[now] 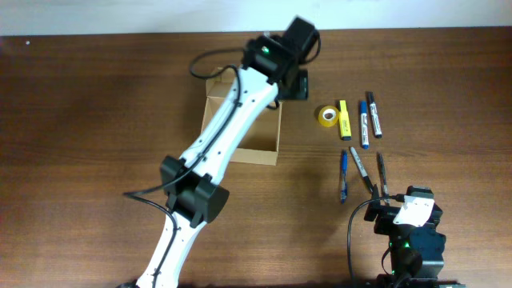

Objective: Pack container
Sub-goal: 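Retract the left arm up and away from the box, then reach the right gripper down and grasp the clear tape roll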

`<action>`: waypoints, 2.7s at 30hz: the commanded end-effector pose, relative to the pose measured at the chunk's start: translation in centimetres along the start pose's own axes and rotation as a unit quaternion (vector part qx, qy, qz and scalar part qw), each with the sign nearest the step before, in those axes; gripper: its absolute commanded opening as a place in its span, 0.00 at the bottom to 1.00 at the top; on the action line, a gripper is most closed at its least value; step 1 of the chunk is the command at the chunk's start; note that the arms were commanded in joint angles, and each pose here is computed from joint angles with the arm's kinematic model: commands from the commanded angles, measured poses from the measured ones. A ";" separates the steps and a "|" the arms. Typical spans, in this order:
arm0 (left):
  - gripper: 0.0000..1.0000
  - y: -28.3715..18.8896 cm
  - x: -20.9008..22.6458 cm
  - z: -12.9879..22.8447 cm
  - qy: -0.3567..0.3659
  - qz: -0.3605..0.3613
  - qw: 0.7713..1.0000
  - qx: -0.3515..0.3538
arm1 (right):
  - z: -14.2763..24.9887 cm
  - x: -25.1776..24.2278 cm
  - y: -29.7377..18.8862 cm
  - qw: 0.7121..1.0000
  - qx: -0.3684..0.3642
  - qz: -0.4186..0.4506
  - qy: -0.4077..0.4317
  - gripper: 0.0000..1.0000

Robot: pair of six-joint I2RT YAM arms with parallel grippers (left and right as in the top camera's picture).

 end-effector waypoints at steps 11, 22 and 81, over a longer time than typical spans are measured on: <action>1.00 -9.2 12.3 -6.7 -0.067 -0.077 0.987 -0.122 | 0.1 -0.1 0.1 1.000 -0.002 0.004 0.006 0.99; 1.00 -14.4 27.1 -9.7 -0.175 -0.152 0.957 -0.172 | 0.1 -0.1 0.1 1.000 -0.003 0.005 0.006 0.99; 1.00 -16.1 42.0 -8.7 -0.326 -0.203 0.909 -0.164 | -14.7 15.4 26.3 0.869 0.414 -0.243 -0.119 0.90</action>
Point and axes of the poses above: each gripper's point midway between its finger pads, its own y axis out along the fingers, its own x axis along the line the jaws close on, z = x × y, the point moved 10 cm from there along -y, back along the fingers, and after that the axes turned 8 degrees about -y, right-handed, at the moved point
